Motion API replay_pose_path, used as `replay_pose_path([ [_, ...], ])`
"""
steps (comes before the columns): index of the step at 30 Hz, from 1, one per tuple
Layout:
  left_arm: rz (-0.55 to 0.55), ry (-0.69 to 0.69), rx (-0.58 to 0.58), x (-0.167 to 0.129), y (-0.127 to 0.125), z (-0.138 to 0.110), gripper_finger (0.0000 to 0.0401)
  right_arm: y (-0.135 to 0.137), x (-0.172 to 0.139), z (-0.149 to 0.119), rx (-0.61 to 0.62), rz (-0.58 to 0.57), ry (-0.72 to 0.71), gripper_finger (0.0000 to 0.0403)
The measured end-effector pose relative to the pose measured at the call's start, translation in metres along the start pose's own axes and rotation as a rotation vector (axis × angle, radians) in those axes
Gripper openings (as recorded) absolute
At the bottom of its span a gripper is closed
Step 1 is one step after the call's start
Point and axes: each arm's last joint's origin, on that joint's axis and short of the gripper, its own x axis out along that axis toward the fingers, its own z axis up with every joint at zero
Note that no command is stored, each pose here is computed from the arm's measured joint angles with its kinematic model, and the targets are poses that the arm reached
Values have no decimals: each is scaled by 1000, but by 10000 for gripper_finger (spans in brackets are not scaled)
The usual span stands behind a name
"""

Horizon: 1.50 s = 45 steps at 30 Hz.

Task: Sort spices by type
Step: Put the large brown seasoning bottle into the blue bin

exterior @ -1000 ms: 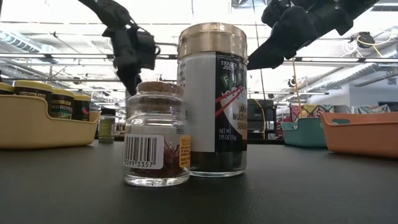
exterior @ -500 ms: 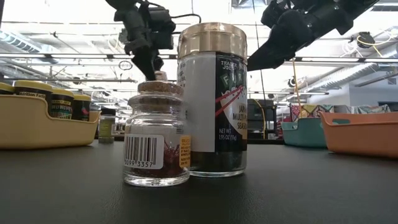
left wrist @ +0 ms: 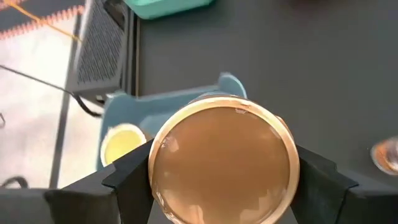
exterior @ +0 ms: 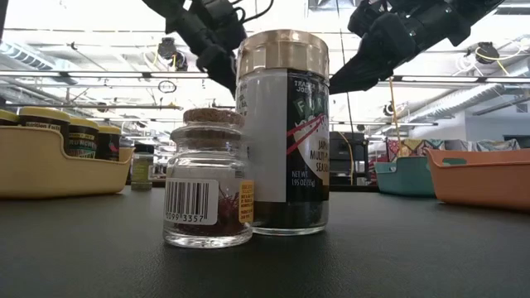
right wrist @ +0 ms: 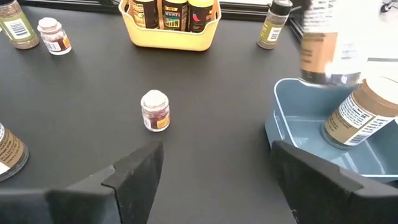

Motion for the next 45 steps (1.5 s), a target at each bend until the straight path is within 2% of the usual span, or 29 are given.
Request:
replay_pose_path([
  [6, 14, -21, 3, 28, 9, -3, 288, -2, 0, 0, -8, -8, -2, 293],
  [14, -52, 49, -26, 57, 15, -6, 288, -4, 0, -1, 7, -15, 5, 293],
  [23, -99, 130, -76, 88, 14, -22, 288, -4, 0, -1, 11, -14, 5, 293],
  [33, -48, 195, -75, 88, 15, -26, 288, -4, 0, 0, 41, -13, -5, 293],
  [45, -78, 234, -82, 88, 10, -28, 295, -4, 0, 1, 51, -14, -12, 293],
])
